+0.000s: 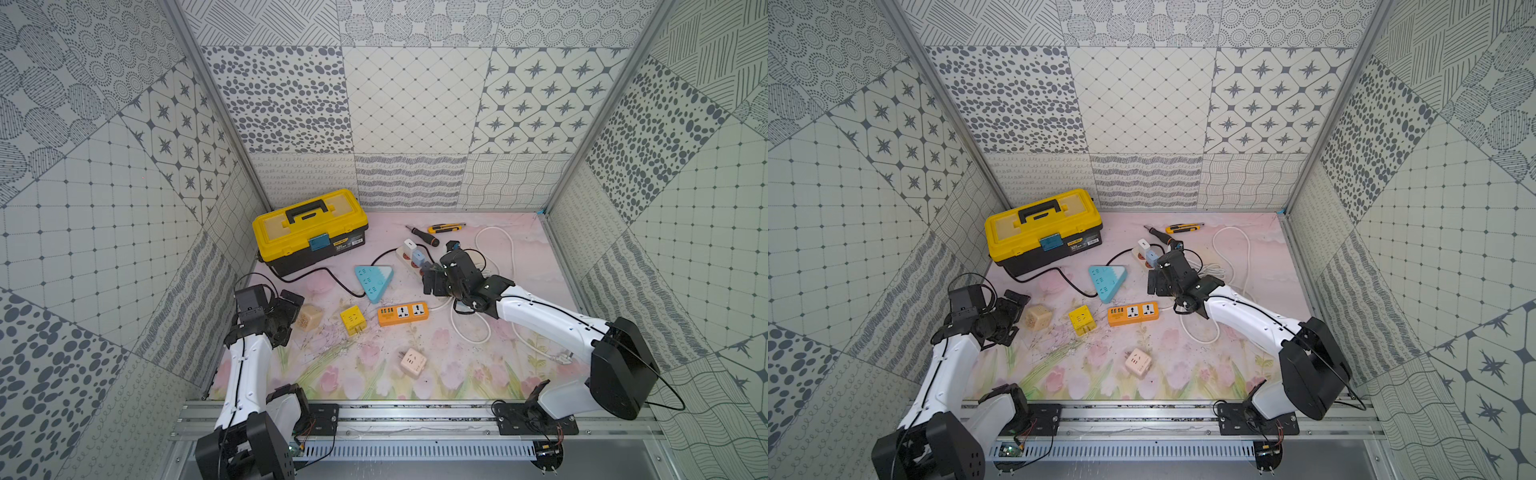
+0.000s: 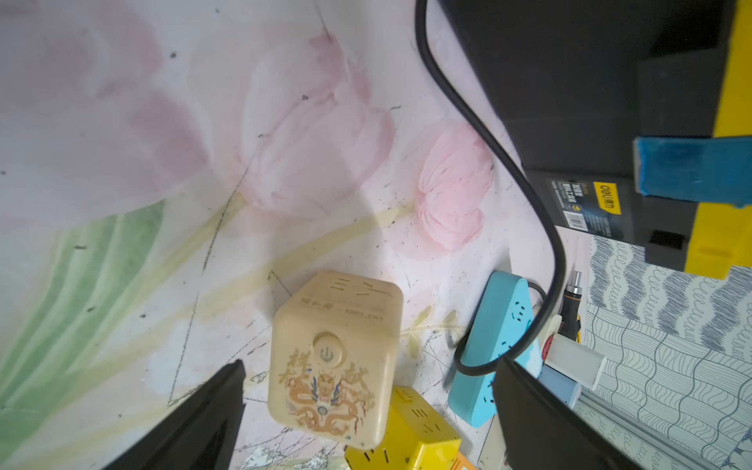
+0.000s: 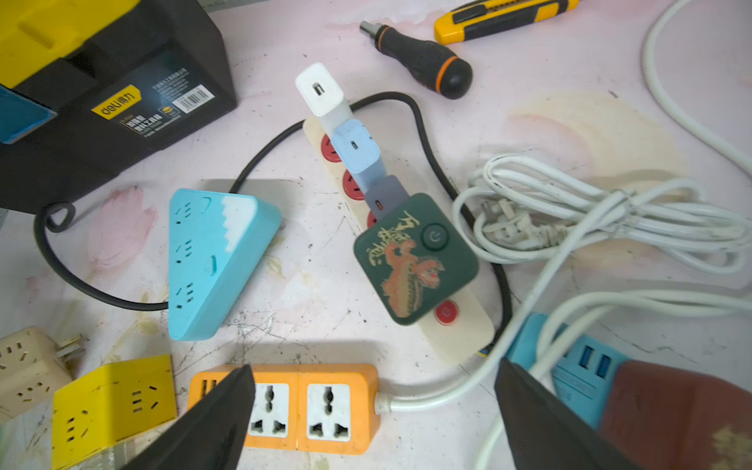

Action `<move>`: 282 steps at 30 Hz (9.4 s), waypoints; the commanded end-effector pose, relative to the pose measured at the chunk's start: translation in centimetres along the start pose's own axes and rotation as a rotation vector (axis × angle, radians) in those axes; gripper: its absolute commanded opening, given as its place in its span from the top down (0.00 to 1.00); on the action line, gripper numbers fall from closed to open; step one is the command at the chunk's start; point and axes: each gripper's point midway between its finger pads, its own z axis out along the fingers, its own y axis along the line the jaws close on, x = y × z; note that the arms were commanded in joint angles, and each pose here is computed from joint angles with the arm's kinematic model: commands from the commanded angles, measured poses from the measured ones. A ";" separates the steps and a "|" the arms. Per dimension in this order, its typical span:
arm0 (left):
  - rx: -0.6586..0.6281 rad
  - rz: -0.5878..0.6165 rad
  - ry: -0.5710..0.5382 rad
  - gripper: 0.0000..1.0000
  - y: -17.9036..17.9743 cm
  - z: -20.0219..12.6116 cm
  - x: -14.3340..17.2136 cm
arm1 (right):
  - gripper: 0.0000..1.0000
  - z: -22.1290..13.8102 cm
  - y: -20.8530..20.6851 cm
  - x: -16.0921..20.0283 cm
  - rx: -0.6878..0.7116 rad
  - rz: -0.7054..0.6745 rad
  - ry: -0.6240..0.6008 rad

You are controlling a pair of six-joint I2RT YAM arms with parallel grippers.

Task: Pull the plug off the socket
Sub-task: Place the plug at the center of the board, then remove the plug from the socket, then place the plug at the corner of the board, then remove the plug from the socket.

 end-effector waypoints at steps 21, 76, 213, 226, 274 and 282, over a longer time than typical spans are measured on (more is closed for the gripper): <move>0.529 0.671 0.416 0.34 -15.2 0.9 17.3 | 0.15 4.0 -0.9 -1.1 -0.063 -0.241 0.267; 0.774 0.822 0.620 0.78 -21.6 7.4 40.5 | 0.14 1.6 -13.3 2.4 -0.094 -0.723 0.380; 0.614 1.040 0.246 0.61 -26.6 -0.1 25.4 | 0.21 -6.1 -6.2 18.7 -0.081 0.311 0.443; 0.629 1.006 0.337 0.60 -26.2 1.5 27.3 | 0.06 -6.5 -8.1 17.9 -0.064 0.370 0.361; 0.724 1.034 0.797 1.00 -22.4 13.8 51.8 | 0.37 -2.9 -17.7 5.1 0.370 0.397 0.141; 0.653 1.047 0.792 1.00 -20.6 15.4 51.4 | 0.40 -1.3 -17.3 5.8 0.349 0.368 0.184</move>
